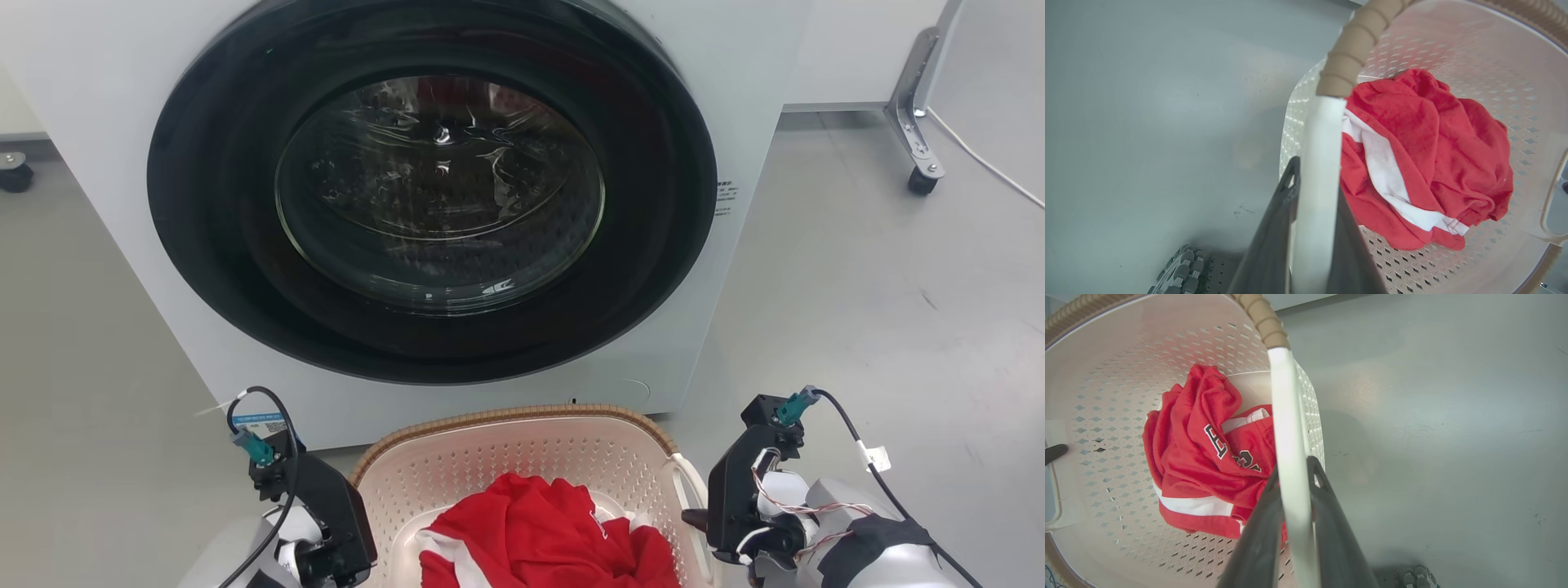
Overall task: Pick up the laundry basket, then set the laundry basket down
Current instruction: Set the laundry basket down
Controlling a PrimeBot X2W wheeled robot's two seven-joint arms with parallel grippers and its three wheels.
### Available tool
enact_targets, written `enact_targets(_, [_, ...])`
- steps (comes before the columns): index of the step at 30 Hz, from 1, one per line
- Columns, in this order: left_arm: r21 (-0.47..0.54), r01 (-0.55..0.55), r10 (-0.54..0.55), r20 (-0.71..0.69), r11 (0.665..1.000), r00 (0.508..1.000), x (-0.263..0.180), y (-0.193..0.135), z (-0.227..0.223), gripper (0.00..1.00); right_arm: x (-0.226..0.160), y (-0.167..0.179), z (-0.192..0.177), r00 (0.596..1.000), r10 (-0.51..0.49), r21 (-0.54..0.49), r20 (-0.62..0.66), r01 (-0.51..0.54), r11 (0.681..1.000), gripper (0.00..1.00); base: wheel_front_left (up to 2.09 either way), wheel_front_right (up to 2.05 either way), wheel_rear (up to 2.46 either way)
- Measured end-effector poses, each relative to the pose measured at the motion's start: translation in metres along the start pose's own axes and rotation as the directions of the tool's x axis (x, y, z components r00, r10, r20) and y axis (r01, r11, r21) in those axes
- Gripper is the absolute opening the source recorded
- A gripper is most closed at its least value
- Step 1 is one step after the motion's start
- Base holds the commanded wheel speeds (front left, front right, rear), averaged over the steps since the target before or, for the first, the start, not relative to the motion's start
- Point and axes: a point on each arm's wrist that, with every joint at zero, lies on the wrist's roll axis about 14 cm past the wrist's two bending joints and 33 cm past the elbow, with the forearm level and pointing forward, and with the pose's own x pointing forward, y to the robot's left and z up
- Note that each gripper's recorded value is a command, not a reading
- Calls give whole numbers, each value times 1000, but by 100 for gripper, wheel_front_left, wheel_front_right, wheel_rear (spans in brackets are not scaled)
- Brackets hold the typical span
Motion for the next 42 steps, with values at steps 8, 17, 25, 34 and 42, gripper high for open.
enact_targets(8, [-2,-7,7,40,1000,999,4,3,6,0,5,2,3,1000,7,-11,12,-7,1000,0,0,0,0])
enact_targets(17, [20,-20,18,82,1000,996,15,6,14,0,17,0,4,1000,12,-7,27,-12,1000,0,0,0,0])
enact_targets(25, [60,-27,18,139,998,990,28,3,35,0,31,-6,15,999,10,-3,53,-10,1000,0,0,0,0])
enact_targets(34, [106,-53,37,146,993,989,45,10,39,0,49,-11,22,998,8,-7,61,-7,1000,0,0,0,0])
enact_targets(42, [123,-61,44,140,991,989,63,14,41,0,67,-17,23,998,4,0,57,-4,1000,0,0,0,0])
